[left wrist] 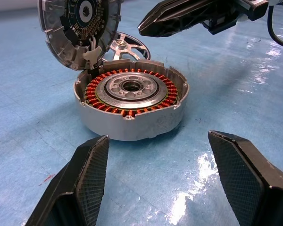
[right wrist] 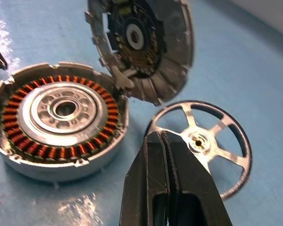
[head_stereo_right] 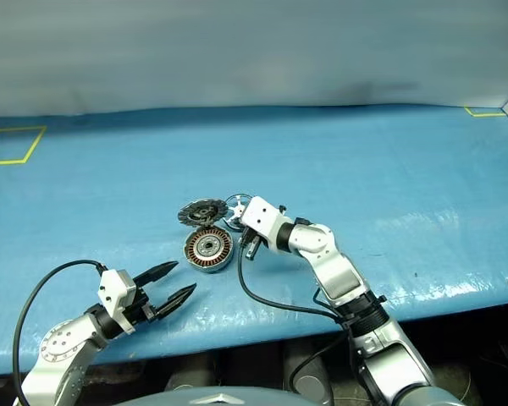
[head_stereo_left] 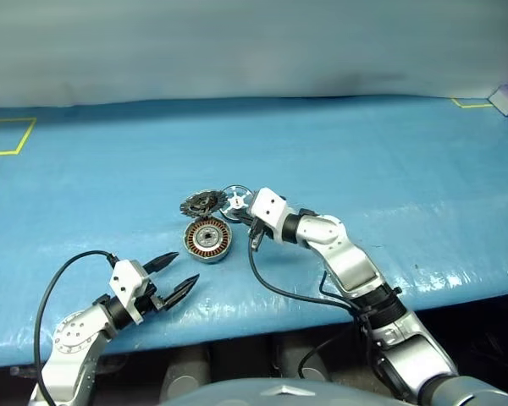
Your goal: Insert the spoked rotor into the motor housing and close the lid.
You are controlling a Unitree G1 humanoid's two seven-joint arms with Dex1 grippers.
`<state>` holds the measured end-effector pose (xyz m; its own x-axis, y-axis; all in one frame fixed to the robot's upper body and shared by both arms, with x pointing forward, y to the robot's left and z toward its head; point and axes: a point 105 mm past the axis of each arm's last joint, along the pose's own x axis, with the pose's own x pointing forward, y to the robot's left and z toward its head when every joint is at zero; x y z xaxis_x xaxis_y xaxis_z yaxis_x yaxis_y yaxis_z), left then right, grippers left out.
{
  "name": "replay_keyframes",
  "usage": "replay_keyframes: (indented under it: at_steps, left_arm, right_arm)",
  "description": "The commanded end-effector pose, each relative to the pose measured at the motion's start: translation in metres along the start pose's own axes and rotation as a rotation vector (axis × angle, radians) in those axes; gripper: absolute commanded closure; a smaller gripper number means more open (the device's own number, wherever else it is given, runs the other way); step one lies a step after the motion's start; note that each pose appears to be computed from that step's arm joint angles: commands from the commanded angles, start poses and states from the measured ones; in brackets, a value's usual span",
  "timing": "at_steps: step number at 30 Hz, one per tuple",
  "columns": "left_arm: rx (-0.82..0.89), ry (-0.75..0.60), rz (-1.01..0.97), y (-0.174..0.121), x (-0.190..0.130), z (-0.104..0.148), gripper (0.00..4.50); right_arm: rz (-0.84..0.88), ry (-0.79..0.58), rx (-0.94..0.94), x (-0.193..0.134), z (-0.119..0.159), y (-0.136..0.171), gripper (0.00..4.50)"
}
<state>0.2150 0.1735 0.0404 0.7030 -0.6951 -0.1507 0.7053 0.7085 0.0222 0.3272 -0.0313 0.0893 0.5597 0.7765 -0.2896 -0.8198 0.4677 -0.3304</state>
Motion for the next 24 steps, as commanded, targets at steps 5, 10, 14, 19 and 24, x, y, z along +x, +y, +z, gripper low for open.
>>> replay_keyframes:
  at_steps: [5,10,14,19,24]
  left_arm:
    - [0.025,-0.025,-0.007,0.001,0.003,0.007,0.83]
    - [0.029,-0.02,0.0,0.002,0.002,0.006,0.83]
    - [0.042,-0.013,0.021,0.004,0.0,0.005,0.83]
    - [0.045,-0.011,0.023,0.003,0.0,0.005,0.83]
    - [0.053,-0.01,0.029,0.004,0.0,0.004,0.83]
  right_arm:
    - [-0.106,-0.007,0.02,0.012,0.007,-0.021,4.45]
    - [-0.101,0.011,0.008,0.019,0.001,-0.021,4.45]
    - [-0.139,0.017,-0.04,0.017,0.002,-0.027,3.58]
    - [-0.121,0.044,-0.099,0.017,-0.002,-0.025,2.93]
    - [-0.087,0.082,-0.145,0.019,-0.01,-0.02,2.93]
